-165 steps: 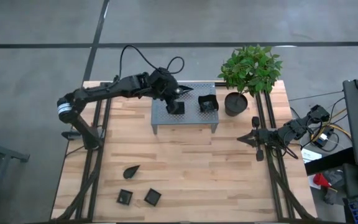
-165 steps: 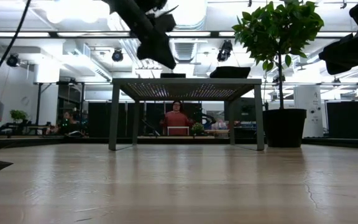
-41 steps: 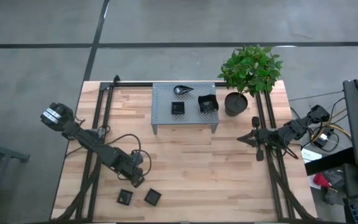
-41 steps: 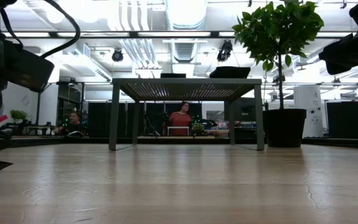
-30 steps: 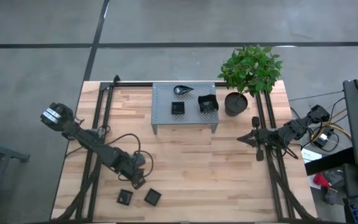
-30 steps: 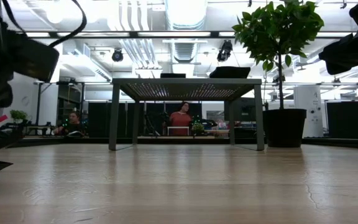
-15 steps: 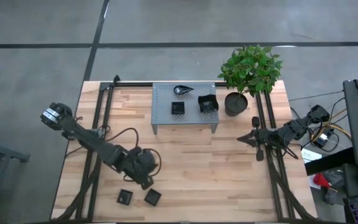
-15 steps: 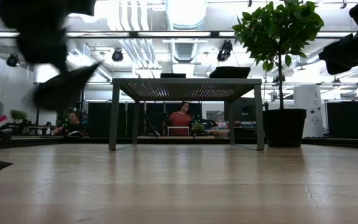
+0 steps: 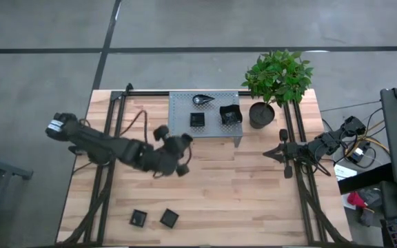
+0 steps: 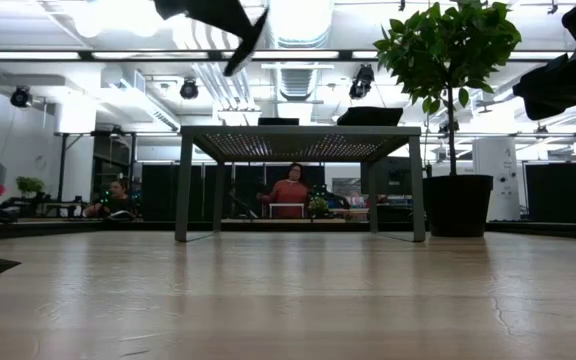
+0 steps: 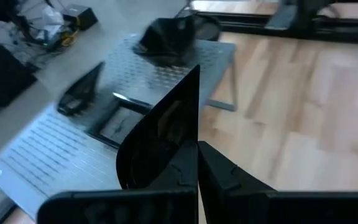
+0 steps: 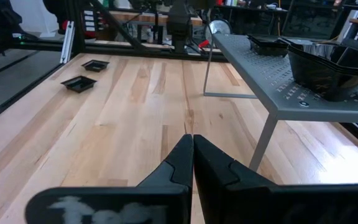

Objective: Pick & Place Mini shaped plates
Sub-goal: Stack the black drop-shaped plate on top of the black drop-shaped plates on the shelf

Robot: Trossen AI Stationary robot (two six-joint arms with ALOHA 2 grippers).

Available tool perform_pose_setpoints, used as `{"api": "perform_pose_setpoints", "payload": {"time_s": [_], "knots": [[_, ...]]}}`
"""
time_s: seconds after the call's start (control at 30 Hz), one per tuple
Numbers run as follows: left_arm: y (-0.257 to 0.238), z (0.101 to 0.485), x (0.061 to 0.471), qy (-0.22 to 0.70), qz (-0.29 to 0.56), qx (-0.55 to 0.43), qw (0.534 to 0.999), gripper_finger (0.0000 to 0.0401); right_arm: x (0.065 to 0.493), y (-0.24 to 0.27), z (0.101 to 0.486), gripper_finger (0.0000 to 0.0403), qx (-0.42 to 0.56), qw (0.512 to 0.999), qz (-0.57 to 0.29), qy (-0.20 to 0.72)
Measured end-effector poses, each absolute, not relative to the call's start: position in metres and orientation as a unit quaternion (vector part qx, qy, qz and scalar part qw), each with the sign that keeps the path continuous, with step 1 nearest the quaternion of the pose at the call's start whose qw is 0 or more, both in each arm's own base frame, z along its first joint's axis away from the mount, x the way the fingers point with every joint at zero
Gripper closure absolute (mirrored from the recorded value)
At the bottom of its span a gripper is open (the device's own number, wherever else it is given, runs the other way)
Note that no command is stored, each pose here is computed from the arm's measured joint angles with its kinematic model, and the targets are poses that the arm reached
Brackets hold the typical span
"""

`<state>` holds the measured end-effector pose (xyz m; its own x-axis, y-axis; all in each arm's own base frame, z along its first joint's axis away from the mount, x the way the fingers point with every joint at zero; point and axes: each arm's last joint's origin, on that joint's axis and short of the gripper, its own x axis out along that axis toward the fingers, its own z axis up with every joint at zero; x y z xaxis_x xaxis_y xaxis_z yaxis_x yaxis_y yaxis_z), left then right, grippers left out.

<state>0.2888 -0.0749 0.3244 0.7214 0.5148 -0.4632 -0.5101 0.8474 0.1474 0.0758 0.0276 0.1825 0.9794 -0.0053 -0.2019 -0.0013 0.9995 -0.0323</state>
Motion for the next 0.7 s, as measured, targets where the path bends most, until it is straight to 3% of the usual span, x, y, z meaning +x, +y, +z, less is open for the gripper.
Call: {"api": "perform_pose_setpoints", "payload": {"time_s": [0.4,0.7], "knots": [[0.025,0.342,0.308,0.267,0.292,0.065,0.916,0.0401,0.076,0.028,0.182,0.0394,-0.016,0.995,-0.001,0.102],[0.096,0.351,0.305,0.219,0.266,0.028,0.938,0.0401,0.076,0.028,0.182,0.0394,-0.016,0.995,-0.001,0.102]]}}
